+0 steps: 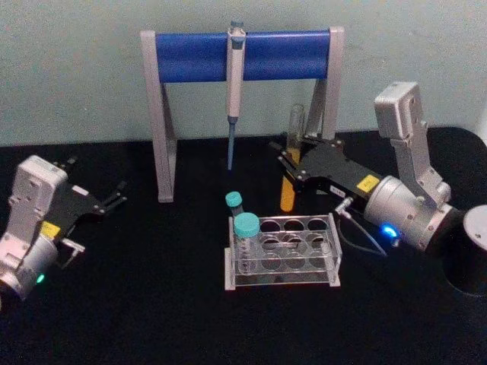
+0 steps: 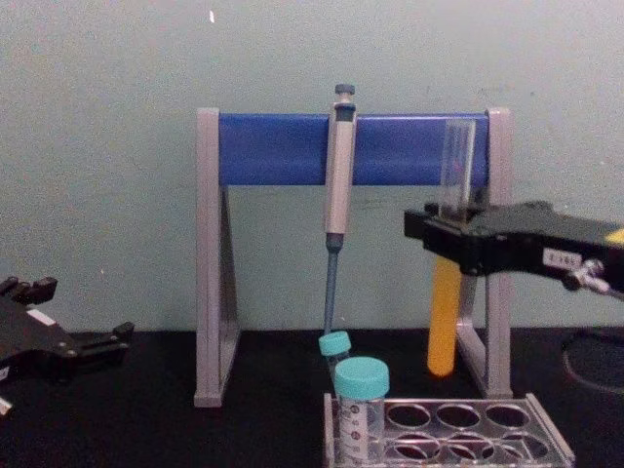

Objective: Pick up the test tube from the test tube rack, shake it, then place it back into the test tube rack.

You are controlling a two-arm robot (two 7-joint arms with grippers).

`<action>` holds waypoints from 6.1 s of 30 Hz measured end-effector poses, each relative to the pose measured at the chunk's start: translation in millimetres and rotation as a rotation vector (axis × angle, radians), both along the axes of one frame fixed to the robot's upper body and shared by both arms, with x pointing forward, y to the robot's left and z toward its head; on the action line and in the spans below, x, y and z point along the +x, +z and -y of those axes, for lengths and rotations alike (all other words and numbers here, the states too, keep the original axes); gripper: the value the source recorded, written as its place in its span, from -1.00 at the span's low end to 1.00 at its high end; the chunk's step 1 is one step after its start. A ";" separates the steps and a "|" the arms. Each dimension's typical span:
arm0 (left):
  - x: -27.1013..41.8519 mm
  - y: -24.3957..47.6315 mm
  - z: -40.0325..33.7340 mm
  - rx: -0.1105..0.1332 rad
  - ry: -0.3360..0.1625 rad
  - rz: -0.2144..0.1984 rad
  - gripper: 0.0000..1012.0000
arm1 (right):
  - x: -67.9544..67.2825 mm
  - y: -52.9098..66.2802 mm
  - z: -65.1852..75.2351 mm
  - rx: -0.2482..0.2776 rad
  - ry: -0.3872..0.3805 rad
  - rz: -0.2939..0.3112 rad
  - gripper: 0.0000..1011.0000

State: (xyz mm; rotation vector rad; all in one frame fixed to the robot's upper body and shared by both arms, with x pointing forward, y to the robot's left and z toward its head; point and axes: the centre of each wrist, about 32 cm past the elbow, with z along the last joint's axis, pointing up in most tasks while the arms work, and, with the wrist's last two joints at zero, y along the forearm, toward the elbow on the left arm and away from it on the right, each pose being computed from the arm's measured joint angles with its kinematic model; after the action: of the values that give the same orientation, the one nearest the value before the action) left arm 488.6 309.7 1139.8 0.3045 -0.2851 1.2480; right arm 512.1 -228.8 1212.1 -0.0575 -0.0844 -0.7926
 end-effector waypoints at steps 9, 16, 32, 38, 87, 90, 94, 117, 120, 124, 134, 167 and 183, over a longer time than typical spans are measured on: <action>0.0 0.0 0.0 0.000 0.000 0.000 0.98 | 13.3 9.7 -6.5 -0.009 0.026 0.037 -0.55; 0.0 0.0 0.0 0.000 0.000 0.000 0.98 | 18.7 9.6 -6.3 -0.013 0.017 0.038 -0.55; 0.0 0.0 0.0 0.000 0.000 0.000 0.98 | -14.4 12.2 23.9 -0.055 -0.082 0.015 -0.55; 0.0 0.0 0.0 0.000 0.000 0.000 0.98 | -27.2 14.5 22.4 -0.055 -0.020 -0.021 -0.55; 0.0 0.0 0.0 0.000 0.000 0.000 0.98 | -24.5 6.7 18.7 -0.034 -0.092 0.000 -0.55; 0.0 0.0 0.0 0.000 0.000 0.000 0.98 | -31.1 8.9 19.9 -0.040 -0.049 -0.014 -0.55; 0.0 0.0 0.0 0.000 0.000 0.000 0.98 | -35.0 9.9 16.3 -0.033 0.011 -0.028 -0.55; 0.0 0.0 0.0 0.000 0.000 0.000 0.98 | 7.5 2.2 -10.2 0.024 0.020 0.033 -0.55; 0.0 0.0 0.0 0.000 0.000 0.000 0.98 | 9.0 2.0 -8.4 0.021 0.000 0.033 -0.55; 0.0 0.0 0.0 0.000 0.000 0.000 0.98 | 10.0 2.2 -4.0 0.018 -0.031 0.028 -0.55; 0.0 0.0 0.0 0.000 0.000 0.000 0.98 | 10.0 1.9 -2.9 0.028 -0.044 0.026 -0.55; 0.0 0.0 0.0 0.000 0.000 0.000 0.98 | -35.7 7.6 8.5 -0.018 0.019 -0.035 -0.55; 0.0 0.0 0.0 0.000 0.000 0.000 0.98 | 5.7 2.4 -15.3 0.043 0.024 0.024 -0.55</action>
State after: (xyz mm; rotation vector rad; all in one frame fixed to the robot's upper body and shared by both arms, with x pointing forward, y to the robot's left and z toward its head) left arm 488.6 309.7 1139.8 0.3045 -0.2850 1.2480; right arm 517.7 -213.5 1214.5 -0.0064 -0.0911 -0.7710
